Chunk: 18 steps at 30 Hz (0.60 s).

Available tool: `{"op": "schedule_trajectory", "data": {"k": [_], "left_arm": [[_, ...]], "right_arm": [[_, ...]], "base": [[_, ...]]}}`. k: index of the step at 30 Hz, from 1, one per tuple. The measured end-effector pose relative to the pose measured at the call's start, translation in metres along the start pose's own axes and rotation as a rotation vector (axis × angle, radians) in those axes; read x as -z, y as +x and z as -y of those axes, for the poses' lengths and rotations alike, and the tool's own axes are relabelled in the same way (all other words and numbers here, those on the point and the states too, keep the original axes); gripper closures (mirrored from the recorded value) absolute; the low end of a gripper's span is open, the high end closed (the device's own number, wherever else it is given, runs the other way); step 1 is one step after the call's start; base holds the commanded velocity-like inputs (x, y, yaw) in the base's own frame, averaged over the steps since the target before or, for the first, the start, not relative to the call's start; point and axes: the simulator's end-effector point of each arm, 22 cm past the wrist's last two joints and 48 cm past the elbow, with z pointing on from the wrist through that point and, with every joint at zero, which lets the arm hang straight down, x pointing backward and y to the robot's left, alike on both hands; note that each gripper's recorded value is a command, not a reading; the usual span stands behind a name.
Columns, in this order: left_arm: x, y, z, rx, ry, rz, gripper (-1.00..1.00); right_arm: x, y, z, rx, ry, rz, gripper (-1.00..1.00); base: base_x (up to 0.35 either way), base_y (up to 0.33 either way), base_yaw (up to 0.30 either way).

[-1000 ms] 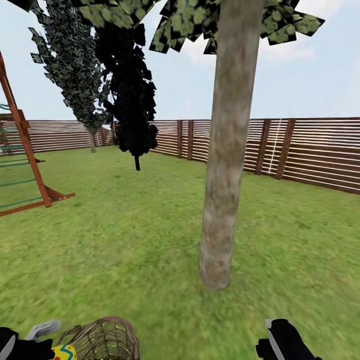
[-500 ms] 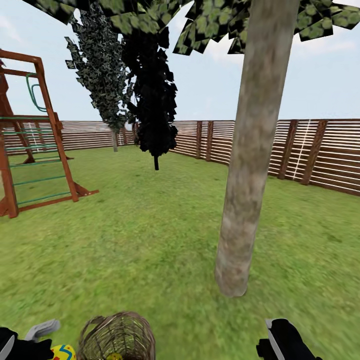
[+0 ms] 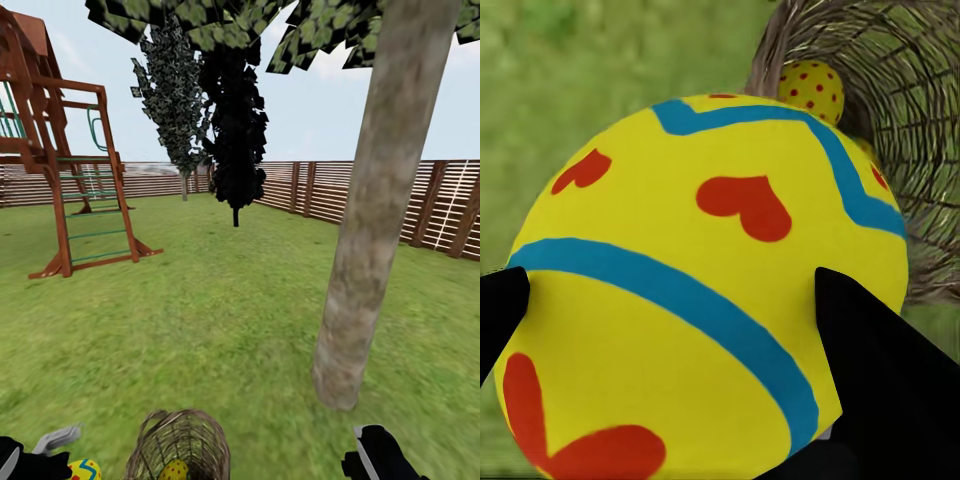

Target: Take the three Easter eggs out of the wicker basket on the lawn in the garden, then place them on the lawn next to a single tree (choose any tree) so that all three eggs are next to the same tree and none are left in the basket.

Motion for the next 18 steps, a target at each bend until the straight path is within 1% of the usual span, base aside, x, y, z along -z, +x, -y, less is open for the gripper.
{"op": "schedule_trajectory", "data": {"k": [6, 7, 10, 11, 18], "left_arm": [[0.004, -0.004, -0.006, 0.009, -0.006, 0.012, 1.0], [0.006, -0.007, -0.01, 0.023, -0.006, 0.022, 1.0], [0.014, -0.017, -0.02, 0.089, 0.006, 0.061, 1.0], [0.014, -0.017, -0.02, 0.094, 0.008, 0.064, 1.0], [0.014, -0.017, -0.02, 0.097, 0.008, 0.065, 1.0]], "right_arm": [[0.0, 0.0, 0.0, 0.001, 0.001, 0.0, -1.0], [0.0, 0.0, 0.0, 0.001, 0.001, 0.001, -1.0], [0.0, 0.0, -0.001, 0.001, 0.0, 0.001, -1.0], [0.0, 0.0, -0.001, 0.002, 0.0, 0.001, -1.0], [0.0, 0.0, -0.002, 0.003, -0.001, 0.001, -1.0]], "base": [[0.0, 0.0, 0.29], [0.0, 0.0, 0.29], [0.0, 0.0, 0.29], [0.0, 0.0, 0.29], [0.0, 0.0, 0.29]]}}
